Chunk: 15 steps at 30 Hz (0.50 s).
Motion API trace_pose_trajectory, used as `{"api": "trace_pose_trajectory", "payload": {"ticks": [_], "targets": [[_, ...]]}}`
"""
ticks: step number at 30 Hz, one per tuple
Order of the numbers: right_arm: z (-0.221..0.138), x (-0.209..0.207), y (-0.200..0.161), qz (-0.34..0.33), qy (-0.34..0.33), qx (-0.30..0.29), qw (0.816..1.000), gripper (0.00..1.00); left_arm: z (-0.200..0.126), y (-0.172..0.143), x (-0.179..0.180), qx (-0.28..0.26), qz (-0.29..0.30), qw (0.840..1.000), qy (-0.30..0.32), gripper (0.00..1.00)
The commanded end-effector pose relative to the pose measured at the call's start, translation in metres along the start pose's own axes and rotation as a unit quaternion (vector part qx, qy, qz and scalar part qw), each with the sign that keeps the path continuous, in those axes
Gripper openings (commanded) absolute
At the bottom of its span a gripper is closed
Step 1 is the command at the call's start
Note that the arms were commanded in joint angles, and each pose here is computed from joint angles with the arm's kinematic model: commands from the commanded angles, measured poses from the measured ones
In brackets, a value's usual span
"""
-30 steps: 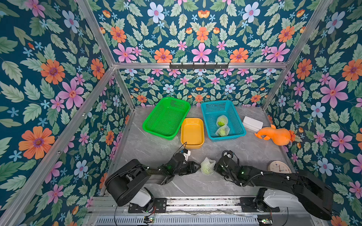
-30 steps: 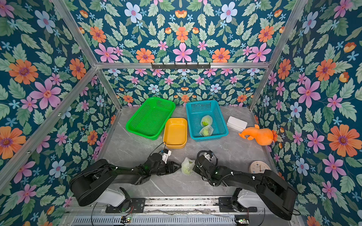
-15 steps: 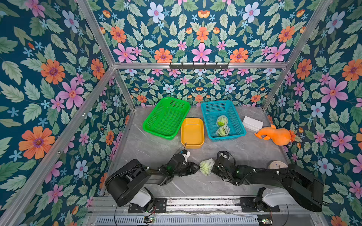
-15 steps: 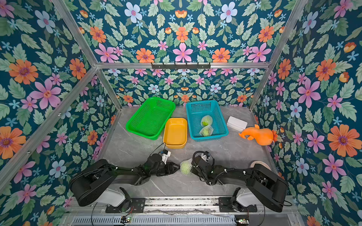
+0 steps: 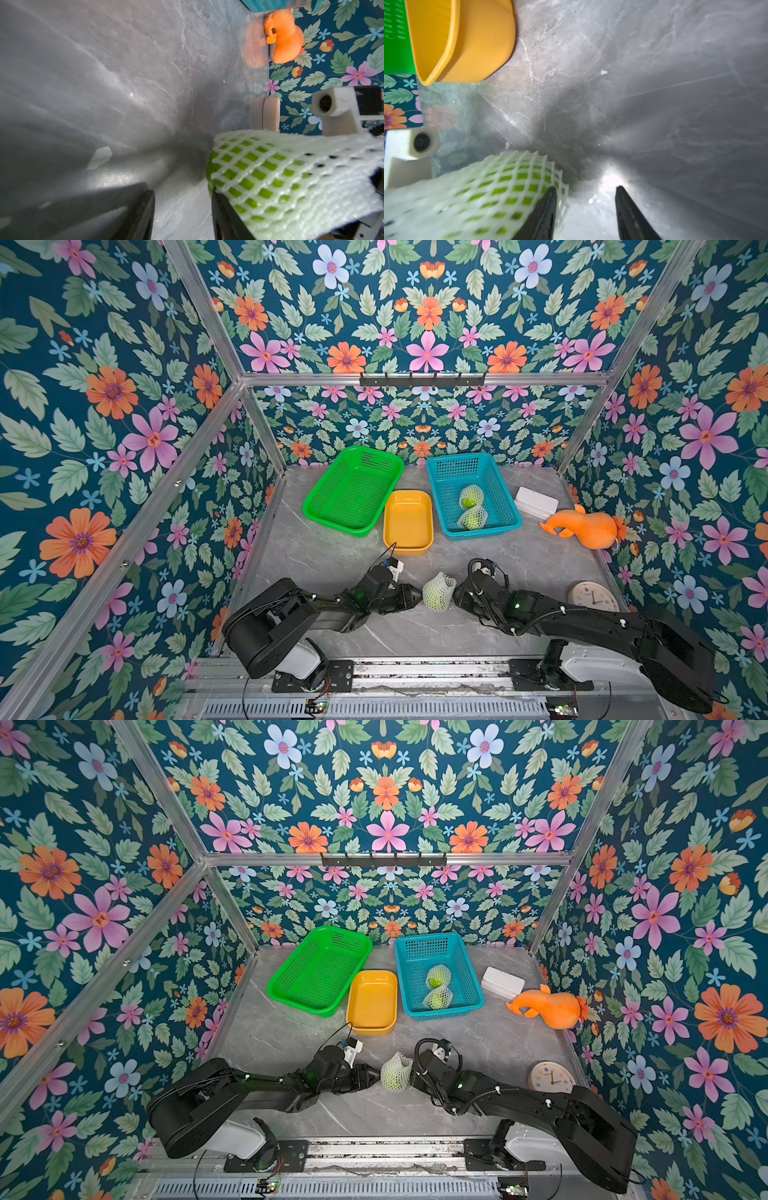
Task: Sleeve custard apples in foam nets
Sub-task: Put on the foam net on the custard apple.
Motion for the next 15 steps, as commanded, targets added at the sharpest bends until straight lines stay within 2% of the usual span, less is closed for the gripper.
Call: {"api": "trace_pose_trajectory", "payload": {"ticks": [1, 9, 15], "targets": [[-0.005, -0.021, -0.005, -0.004, -0.055, 0.017, 0.998, 0.48, 0.0, 0.002, -0.006, -0.003, 0.01, 1.0, -0.009, 0.5], [-0.007, -0.034, -0.005, 0.017, -0.047, 0.006, 0.999, 0.47, 0.002, 0.003, -0.008, 0.001, 0.012, 1.0, -0.012, 0.5], [-0.029, -0.019, 0.005, -0.035, -0.038, 0.022, 0.998, 0.44, -0.001, 0.002, -0.005, -0.003, 0.008, 1.0, -0.01, 0.5]]}}
Point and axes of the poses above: each gripper's point midway between its finger pads, its own z axis out along the fingers, its own x axis along the line the jaws close on, y = z × x, the point moved 9 cm from there along -z, back along the fingers, and after that the axes turned 12 degrees about -z, right-handed, at the moved point
